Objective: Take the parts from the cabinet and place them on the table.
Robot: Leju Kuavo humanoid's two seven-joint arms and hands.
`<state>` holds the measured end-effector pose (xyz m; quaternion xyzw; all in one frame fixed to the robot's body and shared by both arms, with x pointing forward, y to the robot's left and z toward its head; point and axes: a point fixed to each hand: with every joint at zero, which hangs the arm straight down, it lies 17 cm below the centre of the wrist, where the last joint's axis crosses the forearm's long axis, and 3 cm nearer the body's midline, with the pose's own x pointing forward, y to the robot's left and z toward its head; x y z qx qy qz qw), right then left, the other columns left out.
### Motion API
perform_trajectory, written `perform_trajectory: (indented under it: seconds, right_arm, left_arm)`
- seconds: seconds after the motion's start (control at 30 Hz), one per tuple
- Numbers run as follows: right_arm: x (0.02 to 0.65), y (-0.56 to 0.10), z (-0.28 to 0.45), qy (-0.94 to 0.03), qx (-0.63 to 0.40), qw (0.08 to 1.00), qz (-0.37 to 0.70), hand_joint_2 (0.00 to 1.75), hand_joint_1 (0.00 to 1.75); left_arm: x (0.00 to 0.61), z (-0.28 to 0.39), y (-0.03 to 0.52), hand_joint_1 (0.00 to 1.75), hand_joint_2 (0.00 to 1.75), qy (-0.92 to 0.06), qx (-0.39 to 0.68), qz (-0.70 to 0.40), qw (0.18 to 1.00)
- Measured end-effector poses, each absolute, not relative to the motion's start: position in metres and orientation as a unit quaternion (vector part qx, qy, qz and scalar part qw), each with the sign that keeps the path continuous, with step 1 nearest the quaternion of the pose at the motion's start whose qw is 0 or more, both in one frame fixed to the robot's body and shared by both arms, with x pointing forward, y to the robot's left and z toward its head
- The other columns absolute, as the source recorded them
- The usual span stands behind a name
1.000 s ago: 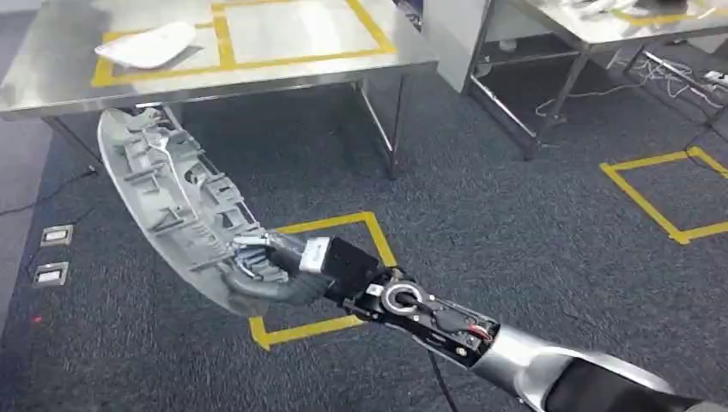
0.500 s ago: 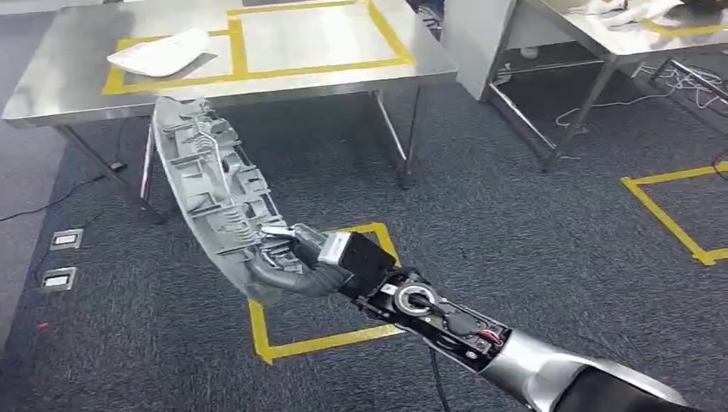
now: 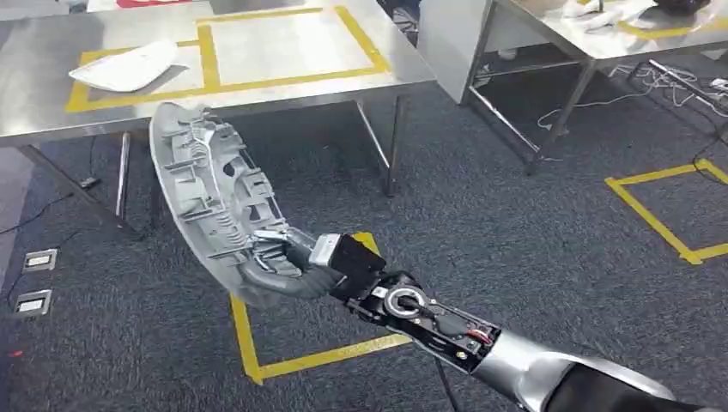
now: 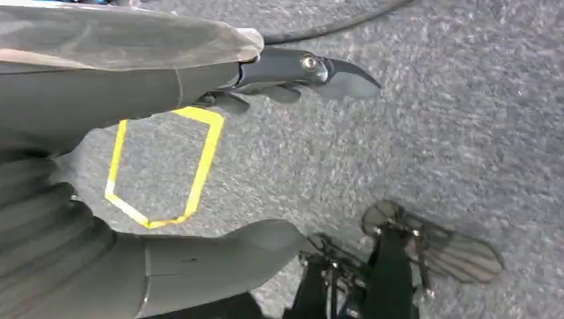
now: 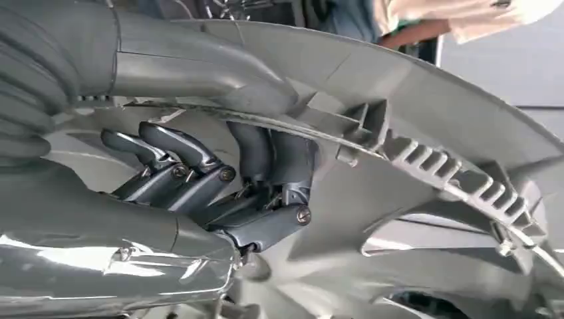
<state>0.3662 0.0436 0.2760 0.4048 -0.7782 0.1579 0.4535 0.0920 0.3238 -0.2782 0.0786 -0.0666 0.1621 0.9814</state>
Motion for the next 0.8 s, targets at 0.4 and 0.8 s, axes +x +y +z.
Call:
perform_trajectory:
  seconds: [0.4, 0.8]
  right_arm:
    - [0.3683, 0.042, 0.2734, -0.778, 0.401, 0.457, 0.157, 1.75, 1.75]
    - [0.3691, 0.0421, 0.2728, -0.778, 0.398, 0.46, 0.156, 1.75, 1.75]
  left_arm:
    - [0.0917, -0.2784, 0.3202, 0.0, 1.75, -0.067, 0.077, 0.162, 0.981]
    - [0.0927, -0.2783, 0.3202, 0.0, 1.75, -0.069, 0.075, 0.159, 0.982]
